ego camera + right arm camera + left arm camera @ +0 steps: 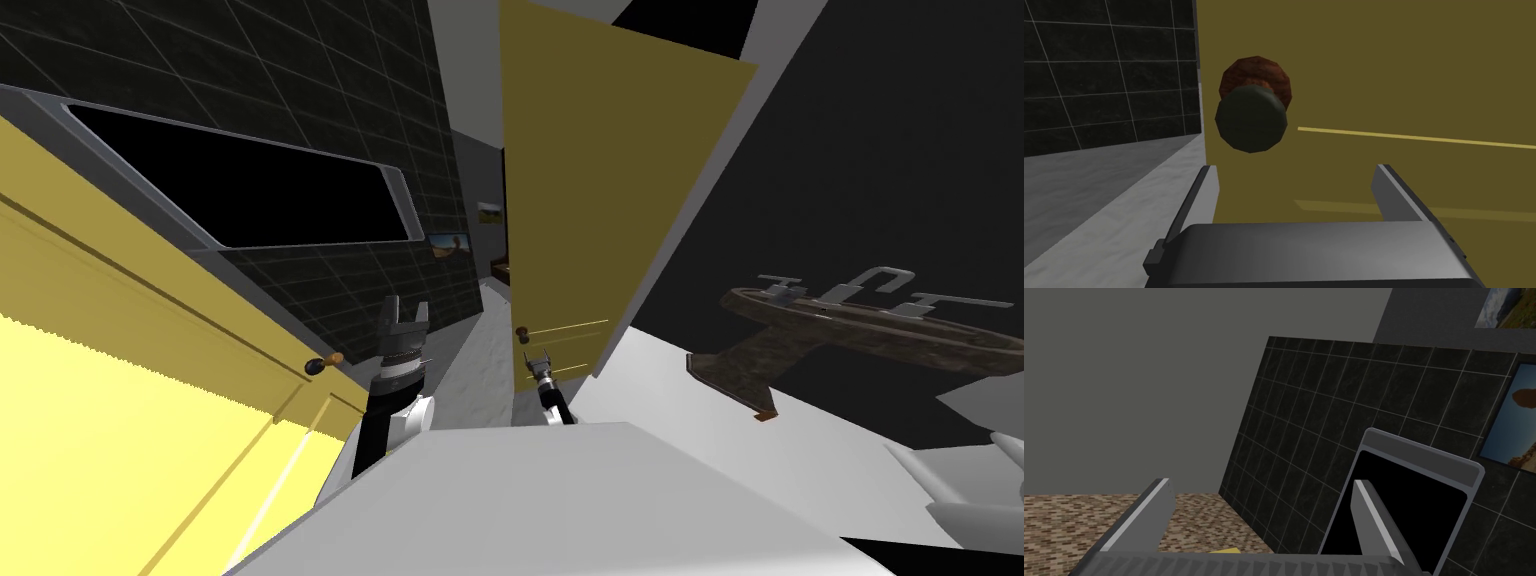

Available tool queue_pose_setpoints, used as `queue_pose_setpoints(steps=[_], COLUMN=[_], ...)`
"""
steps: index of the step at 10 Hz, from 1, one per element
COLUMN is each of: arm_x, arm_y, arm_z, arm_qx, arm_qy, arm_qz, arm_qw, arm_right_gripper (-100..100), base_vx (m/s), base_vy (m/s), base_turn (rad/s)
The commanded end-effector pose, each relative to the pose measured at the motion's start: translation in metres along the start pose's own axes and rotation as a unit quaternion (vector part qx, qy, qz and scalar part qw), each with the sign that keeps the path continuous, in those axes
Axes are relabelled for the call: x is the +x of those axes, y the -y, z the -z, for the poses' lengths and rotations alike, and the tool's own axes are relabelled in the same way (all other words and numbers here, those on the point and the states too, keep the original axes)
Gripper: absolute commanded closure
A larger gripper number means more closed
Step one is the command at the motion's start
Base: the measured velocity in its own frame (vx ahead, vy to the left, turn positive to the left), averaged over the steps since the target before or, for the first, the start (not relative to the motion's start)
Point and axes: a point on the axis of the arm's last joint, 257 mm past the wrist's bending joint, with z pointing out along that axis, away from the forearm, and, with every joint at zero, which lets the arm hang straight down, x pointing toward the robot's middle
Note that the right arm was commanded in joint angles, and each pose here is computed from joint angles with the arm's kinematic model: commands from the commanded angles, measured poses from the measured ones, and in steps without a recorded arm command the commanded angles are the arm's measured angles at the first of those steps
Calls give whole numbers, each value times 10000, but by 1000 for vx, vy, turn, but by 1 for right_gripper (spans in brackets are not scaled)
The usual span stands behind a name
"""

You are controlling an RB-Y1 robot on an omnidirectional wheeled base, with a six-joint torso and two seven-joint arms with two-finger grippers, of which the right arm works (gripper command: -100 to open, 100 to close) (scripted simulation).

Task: Push the door open

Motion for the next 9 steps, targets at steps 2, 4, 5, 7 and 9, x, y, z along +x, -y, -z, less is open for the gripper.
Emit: queue_pose_setpoints(steps=[2, 4, 5, 7, 9], arm_x=[5, 50, 80, 51, 51], arm_y=[-20, 115, 209, 138, 138], arm_z=[-15, -35, -45, -40, -40], arm_qx=[-30, -32, -26, -34, -34], arm_qy=[-11, -31, -43, -20, -20], arm_qz=[-17, -172, -270, -205, -205], arm_qw=[10000, 9998, 9996, 9998, 9998], arm_right_gripper=[-100, -100, -100, 100, 100], base_vx=[193, 189, 170, 29, -21], base_vy=[49, 45, 25, 7, 4], base_turn=[23, 7, 35, 15, -2])
